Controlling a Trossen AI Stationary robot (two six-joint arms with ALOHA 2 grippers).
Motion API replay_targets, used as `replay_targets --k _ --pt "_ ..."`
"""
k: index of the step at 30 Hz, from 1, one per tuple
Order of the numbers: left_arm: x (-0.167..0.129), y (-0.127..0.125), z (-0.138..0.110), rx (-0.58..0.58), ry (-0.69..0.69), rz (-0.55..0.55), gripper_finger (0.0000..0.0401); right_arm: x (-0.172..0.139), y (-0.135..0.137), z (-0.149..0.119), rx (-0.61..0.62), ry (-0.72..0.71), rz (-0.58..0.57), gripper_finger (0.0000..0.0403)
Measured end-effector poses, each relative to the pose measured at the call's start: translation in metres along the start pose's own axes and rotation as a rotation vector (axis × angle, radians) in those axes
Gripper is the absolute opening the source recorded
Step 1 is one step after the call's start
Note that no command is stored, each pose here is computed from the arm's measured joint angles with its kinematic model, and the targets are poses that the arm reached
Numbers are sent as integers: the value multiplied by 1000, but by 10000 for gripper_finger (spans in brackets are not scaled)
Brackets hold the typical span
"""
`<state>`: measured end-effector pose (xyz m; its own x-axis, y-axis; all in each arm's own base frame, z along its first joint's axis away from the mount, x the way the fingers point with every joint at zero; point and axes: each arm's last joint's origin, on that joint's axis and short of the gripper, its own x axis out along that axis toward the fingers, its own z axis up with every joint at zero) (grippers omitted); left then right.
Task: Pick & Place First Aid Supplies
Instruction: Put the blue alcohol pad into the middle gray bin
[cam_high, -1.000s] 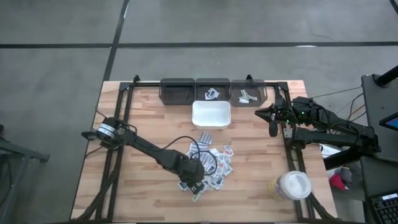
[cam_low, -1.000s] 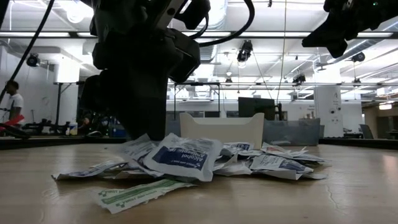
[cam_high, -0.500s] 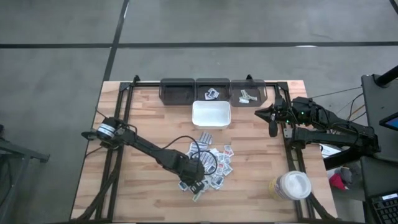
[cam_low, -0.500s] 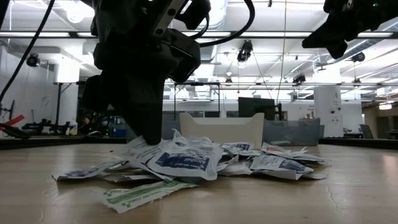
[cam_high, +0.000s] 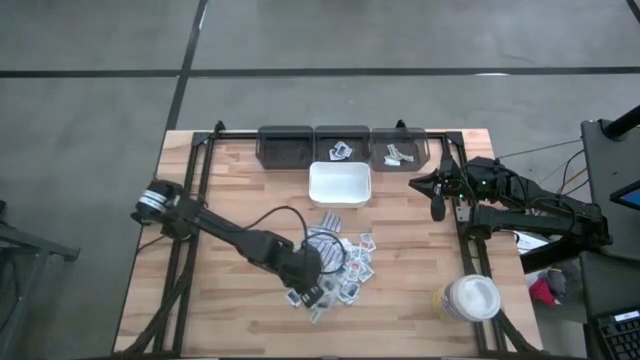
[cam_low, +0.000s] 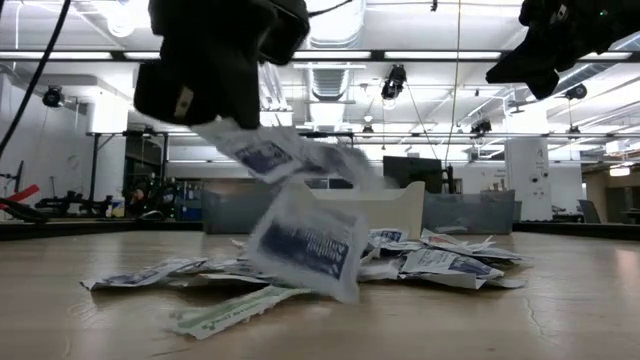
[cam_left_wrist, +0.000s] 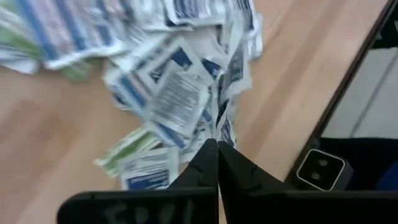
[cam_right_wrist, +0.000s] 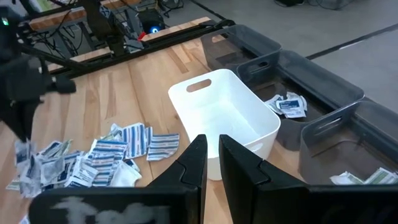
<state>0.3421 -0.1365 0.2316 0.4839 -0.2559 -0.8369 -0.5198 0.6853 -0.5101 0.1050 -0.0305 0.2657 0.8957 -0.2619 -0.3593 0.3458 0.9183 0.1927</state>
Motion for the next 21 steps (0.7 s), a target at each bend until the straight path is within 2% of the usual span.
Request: replay_targets --k 7,21 --pt "-18 8 -1 24 -63 105 0 0 0 0 -2 0 0 38" --pt "12 41 -13 -10 7 245 0 0 0 0 -2 0 0 38"
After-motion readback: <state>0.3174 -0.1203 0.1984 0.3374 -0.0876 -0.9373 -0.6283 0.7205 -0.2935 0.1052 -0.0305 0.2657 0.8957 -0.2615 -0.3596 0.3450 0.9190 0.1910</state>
